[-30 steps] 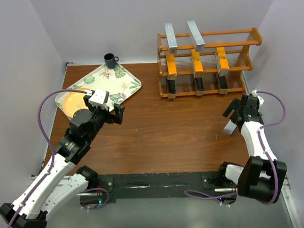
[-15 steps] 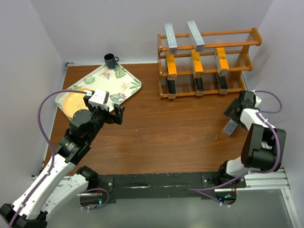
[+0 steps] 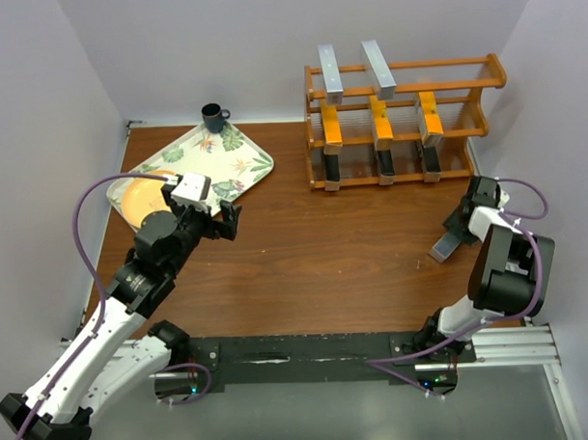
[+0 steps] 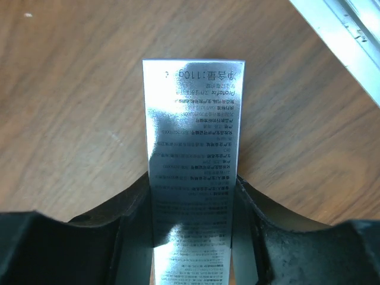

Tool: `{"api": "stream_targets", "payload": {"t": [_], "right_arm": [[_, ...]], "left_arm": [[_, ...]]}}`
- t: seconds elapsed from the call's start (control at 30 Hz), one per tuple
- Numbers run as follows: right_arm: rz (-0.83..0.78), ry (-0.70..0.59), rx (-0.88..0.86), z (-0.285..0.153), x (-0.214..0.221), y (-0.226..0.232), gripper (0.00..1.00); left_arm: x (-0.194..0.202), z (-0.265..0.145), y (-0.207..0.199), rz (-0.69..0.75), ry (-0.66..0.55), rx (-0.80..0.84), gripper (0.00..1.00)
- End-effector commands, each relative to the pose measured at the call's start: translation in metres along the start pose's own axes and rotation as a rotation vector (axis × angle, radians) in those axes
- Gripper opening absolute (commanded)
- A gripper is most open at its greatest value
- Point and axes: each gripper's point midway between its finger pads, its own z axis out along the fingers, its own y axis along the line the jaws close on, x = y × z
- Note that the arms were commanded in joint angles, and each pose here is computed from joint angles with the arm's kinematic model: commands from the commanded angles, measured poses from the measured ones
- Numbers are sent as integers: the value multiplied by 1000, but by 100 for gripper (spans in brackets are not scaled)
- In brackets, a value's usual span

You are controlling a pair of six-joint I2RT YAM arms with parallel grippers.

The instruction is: Place and organize the toothpastes onto the shelf

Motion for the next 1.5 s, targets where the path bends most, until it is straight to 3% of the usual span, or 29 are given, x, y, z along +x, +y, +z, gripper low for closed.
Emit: {"api": "stream_targets", "payload": {"t": [0.0, 0.17, 0.3, 0.33, 0.67, 0.9, 1.07, 1.2, 1.47], "right_arm": [[35, -93, -101, -26, -24, 15, 40], [43, -79, -277, -53, -6, 35, 37], [10, -85, -519, -92, 9, 70, 36], [-15, -94, -629, -113, 13, 87, 36], [-193, -43, -1154, -230, 78, 174, 36], [-305, -20, -1353, -284, 117, 200, 36], [-396, 28, -1511, -317, 154, 208, 37], [-454, 59, -1587, -334, 175, 208, 38], [-506, 101, -1697, -362, 200, 210, 38]], "left_arm": [[-4, 1, -3, 0, -20, 21, 100], [-3, 3, -9, 0, -16, 57, 100], [-5, 4, -15, -13, -21, 92, 100], [-7, 2, -16, -14, -28, 98, 100], [-22, -10, -37, -50, -126, 233, 100], [-34, -13, -58, -244, -169, 327, 100], [-27, -2, -84, -395, -104, 438, 100], [-25, 0, -111, -458, -121, 548, 100], [-21, 14, -149, -589, -107, 603, 100]]}}
